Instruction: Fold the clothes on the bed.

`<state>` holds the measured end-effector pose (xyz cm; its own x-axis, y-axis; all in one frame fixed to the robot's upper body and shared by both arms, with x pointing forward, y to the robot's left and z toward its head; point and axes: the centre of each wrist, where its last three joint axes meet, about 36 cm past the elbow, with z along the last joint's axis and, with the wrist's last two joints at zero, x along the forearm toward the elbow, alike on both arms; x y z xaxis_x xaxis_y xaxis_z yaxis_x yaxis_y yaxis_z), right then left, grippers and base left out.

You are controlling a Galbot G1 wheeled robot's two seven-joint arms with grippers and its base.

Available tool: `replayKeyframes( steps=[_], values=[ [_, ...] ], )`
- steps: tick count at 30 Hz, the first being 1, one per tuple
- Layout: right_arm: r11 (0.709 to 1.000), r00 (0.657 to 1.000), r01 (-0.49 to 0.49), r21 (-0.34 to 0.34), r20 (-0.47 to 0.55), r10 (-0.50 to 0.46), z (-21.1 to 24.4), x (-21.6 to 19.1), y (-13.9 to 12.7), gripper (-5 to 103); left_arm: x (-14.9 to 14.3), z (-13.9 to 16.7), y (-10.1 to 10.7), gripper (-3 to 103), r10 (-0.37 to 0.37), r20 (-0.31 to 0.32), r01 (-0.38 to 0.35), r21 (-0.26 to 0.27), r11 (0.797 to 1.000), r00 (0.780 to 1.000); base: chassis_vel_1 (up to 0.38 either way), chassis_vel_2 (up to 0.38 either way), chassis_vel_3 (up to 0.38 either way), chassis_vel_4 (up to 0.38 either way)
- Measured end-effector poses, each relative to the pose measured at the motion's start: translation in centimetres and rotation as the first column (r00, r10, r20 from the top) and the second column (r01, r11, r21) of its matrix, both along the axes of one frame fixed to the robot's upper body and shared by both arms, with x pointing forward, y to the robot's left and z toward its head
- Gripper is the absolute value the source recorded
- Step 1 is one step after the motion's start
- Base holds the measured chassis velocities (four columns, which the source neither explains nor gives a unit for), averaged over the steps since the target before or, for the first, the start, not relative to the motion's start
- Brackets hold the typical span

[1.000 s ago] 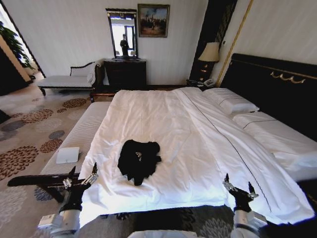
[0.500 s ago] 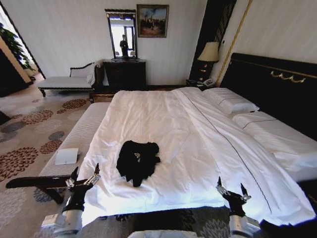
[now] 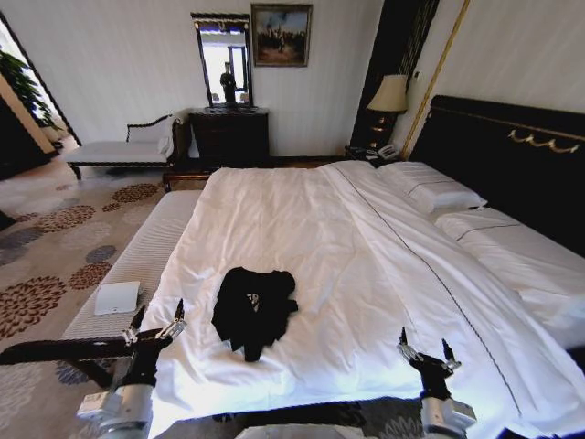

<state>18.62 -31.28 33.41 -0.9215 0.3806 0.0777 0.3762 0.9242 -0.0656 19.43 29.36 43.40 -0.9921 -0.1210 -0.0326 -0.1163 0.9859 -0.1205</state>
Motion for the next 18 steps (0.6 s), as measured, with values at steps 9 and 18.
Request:
replayKeyframes(
  steps=[9, 18],
  values=[
    [1.000, 1.000, -0.003, -0.008, 0.009, 0.003, 0.03, 0.19, -0.03, 100, -0.02, -0.08, 0.32, 100, 0.002, -0.007, -0.002, 0.002, 1.000, 1.000, 0.035, 0.100, -0.038, -0.095],
    [1.000, 1.000, -0.012, -0.006, 0.016, 0.012, 0.02, 0.26, 0.10, 100, -0.04, -0.11, 0.26, 100, 0.002, -0.008, -0.002, 0.000, 1.000, 1.000, 0.000, 0.000, 0.000, 0.000]
  ],
)
